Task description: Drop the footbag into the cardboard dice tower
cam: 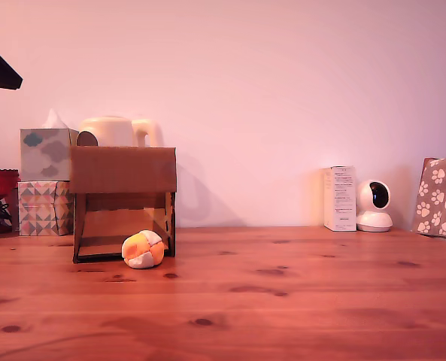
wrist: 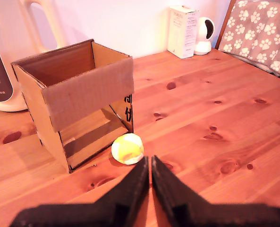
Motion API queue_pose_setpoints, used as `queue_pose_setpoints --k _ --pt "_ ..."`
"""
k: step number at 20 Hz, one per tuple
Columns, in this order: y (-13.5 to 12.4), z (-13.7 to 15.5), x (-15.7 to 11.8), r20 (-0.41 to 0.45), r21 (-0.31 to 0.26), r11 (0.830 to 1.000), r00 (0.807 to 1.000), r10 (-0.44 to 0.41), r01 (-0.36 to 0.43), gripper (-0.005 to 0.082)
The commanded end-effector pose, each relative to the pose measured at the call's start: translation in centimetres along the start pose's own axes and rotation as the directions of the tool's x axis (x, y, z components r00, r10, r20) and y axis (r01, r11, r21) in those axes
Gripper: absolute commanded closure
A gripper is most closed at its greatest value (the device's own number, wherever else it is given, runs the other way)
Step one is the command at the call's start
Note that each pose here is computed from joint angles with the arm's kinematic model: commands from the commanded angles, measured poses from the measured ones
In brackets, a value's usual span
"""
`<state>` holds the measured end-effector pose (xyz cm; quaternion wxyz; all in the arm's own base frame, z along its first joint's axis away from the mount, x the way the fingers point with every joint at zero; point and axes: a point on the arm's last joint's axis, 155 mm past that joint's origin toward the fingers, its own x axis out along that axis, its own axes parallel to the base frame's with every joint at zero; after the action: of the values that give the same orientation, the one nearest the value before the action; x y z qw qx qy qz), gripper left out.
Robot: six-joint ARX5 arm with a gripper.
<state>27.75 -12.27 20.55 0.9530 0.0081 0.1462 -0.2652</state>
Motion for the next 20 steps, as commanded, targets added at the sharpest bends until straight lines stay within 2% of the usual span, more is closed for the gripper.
queue_pose_setpoints --k 1,8,11,17,20 --pt "0.1 -0.9 0.1 -0.019 -0.009 1.000 1.000 0.002 -0.002 0.0793" --pt "0.1 -0.9 0.1 -0.019 -0.010 1.000 1.000 0.002 -0.002 0.0793" --pt "0.3 -0.3 0.8 0.006 -0.021 1.000 1.000 0.001 -0.001 0.0793" --pt "-1.1 -0.1 4.8 0.033 -0.019 0.998 0.997 -0.066 0.067 0.0793" --pt "-1.0 -0.6 7.3 0.040 -0.037 0.998 0.998 -0.049 0.050 0.0793"
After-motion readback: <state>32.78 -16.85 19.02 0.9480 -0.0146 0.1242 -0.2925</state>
